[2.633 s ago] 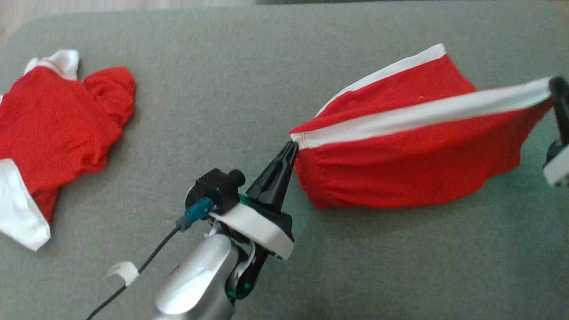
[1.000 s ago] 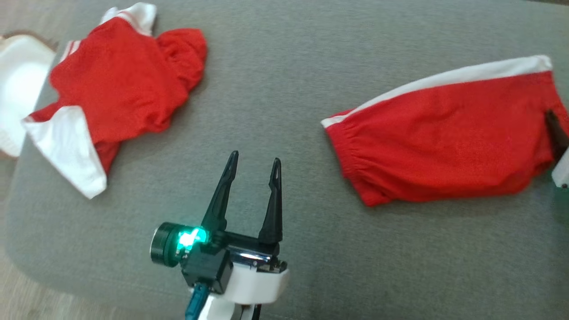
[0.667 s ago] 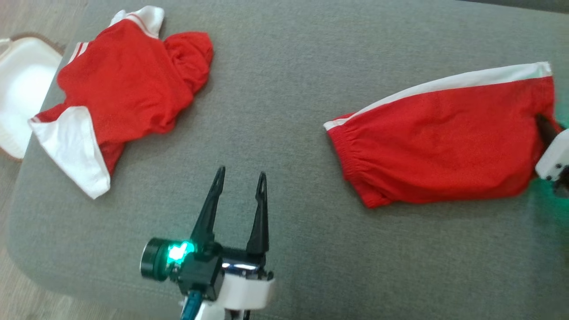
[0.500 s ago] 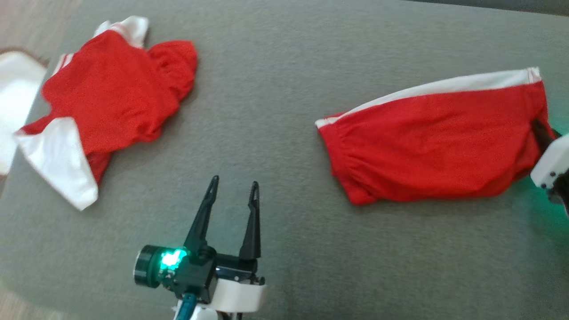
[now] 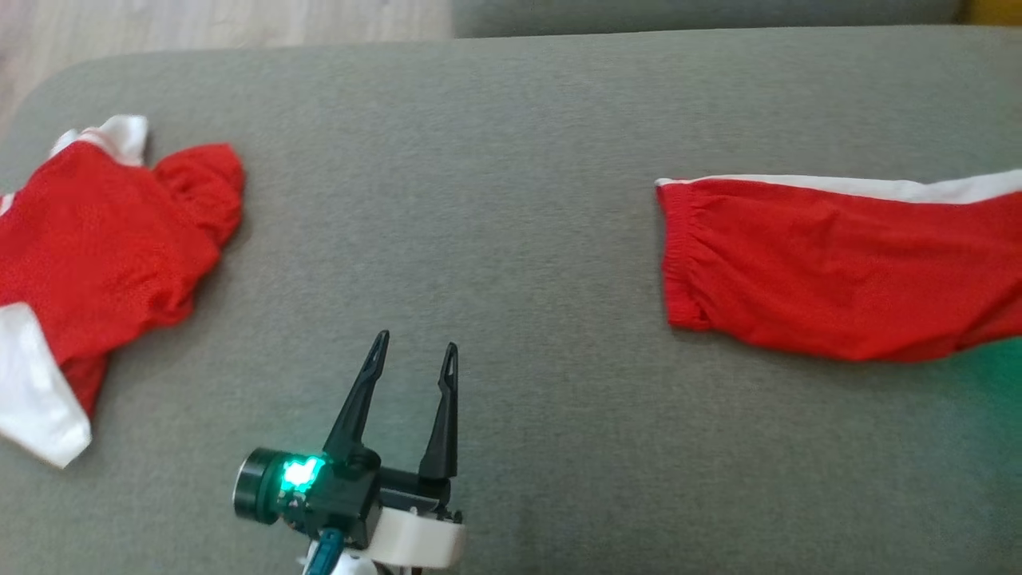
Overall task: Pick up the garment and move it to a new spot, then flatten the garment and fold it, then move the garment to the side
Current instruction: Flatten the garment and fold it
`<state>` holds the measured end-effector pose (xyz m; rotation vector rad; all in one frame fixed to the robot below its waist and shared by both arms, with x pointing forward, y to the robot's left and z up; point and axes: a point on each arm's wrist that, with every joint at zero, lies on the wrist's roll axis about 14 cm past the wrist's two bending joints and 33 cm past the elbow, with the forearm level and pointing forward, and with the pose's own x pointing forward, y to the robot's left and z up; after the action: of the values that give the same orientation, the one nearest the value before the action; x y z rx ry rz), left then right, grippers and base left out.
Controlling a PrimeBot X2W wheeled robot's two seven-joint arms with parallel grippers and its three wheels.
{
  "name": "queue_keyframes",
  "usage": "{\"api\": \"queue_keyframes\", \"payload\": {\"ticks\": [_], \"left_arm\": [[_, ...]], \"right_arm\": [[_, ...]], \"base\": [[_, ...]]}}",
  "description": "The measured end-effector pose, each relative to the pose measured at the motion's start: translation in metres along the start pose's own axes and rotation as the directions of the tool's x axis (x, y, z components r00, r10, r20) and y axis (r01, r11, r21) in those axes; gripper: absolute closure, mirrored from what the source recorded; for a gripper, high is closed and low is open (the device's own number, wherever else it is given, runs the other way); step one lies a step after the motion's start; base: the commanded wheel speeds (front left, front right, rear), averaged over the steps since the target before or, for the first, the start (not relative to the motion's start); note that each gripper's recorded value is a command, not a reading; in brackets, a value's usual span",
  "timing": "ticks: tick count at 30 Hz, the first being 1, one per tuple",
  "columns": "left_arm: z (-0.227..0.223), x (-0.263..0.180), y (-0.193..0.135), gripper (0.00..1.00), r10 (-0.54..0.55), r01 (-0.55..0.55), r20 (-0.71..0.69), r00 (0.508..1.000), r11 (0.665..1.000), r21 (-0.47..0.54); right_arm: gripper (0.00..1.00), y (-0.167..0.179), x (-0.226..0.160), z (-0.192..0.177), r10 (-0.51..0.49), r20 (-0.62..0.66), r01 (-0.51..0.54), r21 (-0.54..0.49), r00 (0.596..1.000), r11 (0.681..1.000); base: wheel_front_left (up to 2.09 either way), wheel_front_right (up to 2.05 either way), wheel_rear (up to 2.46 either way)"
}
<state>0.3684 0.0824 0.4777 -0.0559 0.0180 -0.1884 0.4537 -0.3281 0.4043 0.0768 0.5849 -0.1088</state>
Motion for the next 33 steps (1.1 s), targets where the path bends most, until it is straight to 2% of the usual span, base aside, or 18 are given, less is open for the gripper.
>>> {"api": "queue_keyframes", "payload": {"ticks": [3, 8, 13, 19, 28, 29, 30, 33], "left_arm": [[-0.004, -0.001, -0.005, 0.0, -0.022, 0.022, -0.011, 1.0, 1.0, -0.002], [-0.005, -0.004, -0.01, 0.0, -0.036, 0.036, -0.016, 0.999, 0.999, -0.013], [-0.001, -0.008, -0.012, 0.0, -0.037, 0.036, -0.01, 0.999, 0.996, -0.081], [0.002, -0.014, -0.011, 0.0, -0.031, 0.03, -0.003, 1.0, 0.996, -0.086], [0.001, -0.017, -0.001, 0.0, 0.007, -0.008, -0.01, 1.0, 0.993, -0.115], [0.0, -0.017, 0.0, 0.0, 0.009, -0.011, -0.013, 1.0, 0.993, -0.117], [-0.001, -0.017, 0.001, 0.0, 0.012, -0.014, -0.015, 1.0, 0.993, -0.118], [-0.001, -0.019, 0.003, 0.0, 0.022, -0.024, -0.017, 1.0, 0.992, -0.121]], "right_arm": [[1.0, 0.001, -0.006, 0.006, 0.006, 0.036, -0.007, 0.033, 0.999, 0.999], [1.0, 0.022, -0.011, 0.023, 0.062, 0.108, -0.069, 0.061, 0.992, 0.996], [1.0, 0.077, -0.021, 0.052, 0.205, 0.213, -0.227, 0.083, 0.955, 0.97], [1.0, 0.139, -0.035, 0.064, 0.365, 0.244, -0.387, 0.049, 0.899, 0.921], [1.0, 0.243, -0.05, 0.035, 0.564, 0.172, -0.585, 0.112, 0.807, 0.803], [0.81, 0.253, -0.052, 0.031, 0.579, 0.165, -0.599, 0.122, 0.798, 0.791], [0.0, 0.261, -0.055, 0.026, 0.595, 0.153, -0.613, 0.132, 0.789, 0.779], [0.0, 0.274, -0.064, 0.015, 0.619, 0.147, -0.636, 0.151, 0.771, 0.757]], "base": [[0.0, 0.0, 0.0], [0.0, 0.0, 0.0], [0.0, 0.0, 0.0], [0.0, 0.0, 0.0], [0.0, 0.0, 0.0], [0.0, 0.0, 0.0], [0.0, 0.0, 0.0], [0.0, 0.0, 0.0]]}}
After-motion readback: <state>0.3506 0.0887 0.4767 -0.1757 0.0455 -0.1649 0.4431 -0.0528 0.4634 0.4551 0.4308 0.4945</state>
